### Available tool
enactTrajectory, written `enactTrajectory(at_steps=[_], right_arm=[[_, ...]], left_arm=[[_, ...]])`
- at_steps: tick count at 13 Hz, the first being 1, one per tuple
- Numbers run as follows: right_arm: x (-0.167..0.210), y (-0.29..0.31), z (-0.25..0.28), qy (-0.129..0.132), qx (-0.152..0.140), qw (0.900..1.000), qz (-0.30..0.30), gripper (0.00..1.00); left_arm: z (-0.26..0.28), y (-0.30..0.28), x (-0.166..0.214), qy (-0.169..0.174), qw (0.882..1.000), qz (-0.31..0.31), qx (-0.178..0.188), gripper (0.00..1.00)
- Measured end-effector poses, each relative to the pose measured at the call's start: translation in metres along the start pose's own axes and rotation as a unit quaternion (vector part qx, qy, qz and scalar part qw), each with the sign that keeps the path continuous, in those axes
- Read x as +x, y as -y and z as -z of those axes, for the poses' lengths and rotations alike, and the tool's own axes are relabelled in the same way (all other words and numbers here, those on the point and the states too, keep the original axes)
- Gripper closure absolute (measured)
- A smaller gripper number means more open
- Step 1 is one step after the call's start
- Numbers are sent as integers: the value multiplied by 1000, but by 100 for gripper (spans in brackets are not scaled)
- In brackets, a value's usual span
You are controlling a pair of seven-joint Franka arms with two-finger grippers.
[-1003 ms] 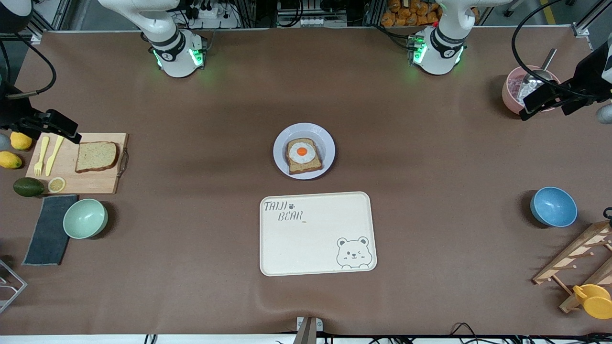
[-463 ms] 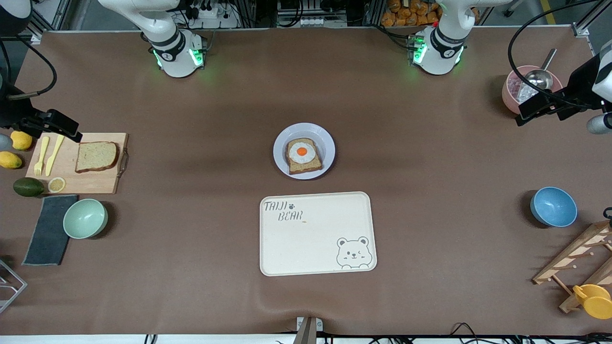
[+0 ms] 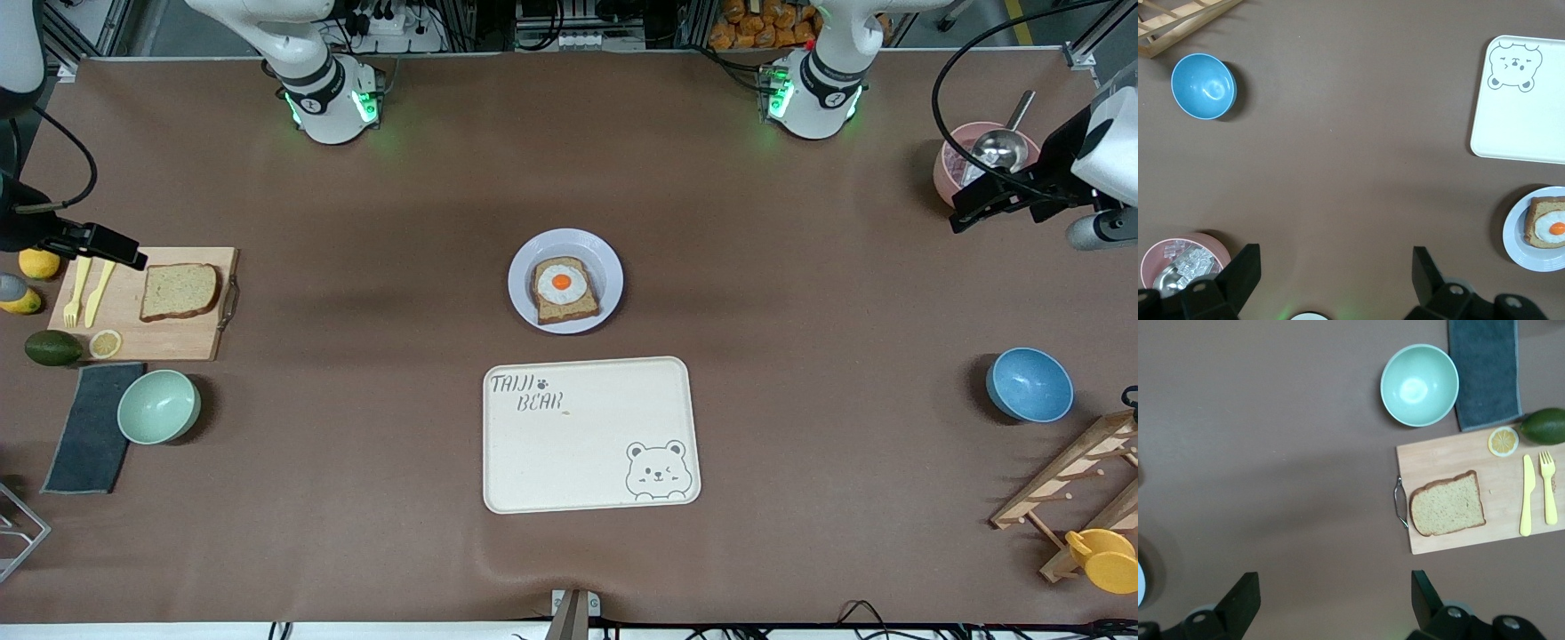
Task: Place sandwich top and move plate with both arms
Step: 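Move the right gripper toward the bread slice on the cutting board, then lower the right gripper onto the bread slice edge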
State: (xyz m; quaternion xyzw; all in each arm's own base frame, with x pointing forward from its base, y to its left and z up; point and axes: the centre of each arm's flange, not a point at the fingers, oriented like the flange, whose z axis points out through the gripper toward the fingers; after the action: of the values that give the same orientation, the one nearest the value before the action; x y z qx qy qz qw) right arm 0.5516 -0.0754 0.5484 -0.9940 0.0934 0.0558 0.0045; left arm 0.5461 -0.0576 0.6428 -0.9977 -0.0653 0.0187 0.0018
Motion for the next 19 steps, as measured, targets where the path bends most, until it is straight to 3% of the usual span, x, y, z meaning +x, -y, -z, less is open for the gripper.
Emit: enactTrajectory(at_steps=[4, 7, 13, 19], right_arm=[[5, -44, -41, 12, 10, 999, 36, 0], [6, -84, -77, 7, 20, 998, 60, 0], [14, -167, -161, 25, 70, 993, 96, 0], [27, -217, -230, 9, 84, 983, 161, 7]], left_arm=[[-12, 0, 2, -18, 1000, 1, 1, 0], [-14, 4, -3, -31, 999, 1, 13, 0], [-10, 7, -6, -38, 999, 3, 12, 0], [-9, 6, -5, -43, 999, 3, 11, 0]])
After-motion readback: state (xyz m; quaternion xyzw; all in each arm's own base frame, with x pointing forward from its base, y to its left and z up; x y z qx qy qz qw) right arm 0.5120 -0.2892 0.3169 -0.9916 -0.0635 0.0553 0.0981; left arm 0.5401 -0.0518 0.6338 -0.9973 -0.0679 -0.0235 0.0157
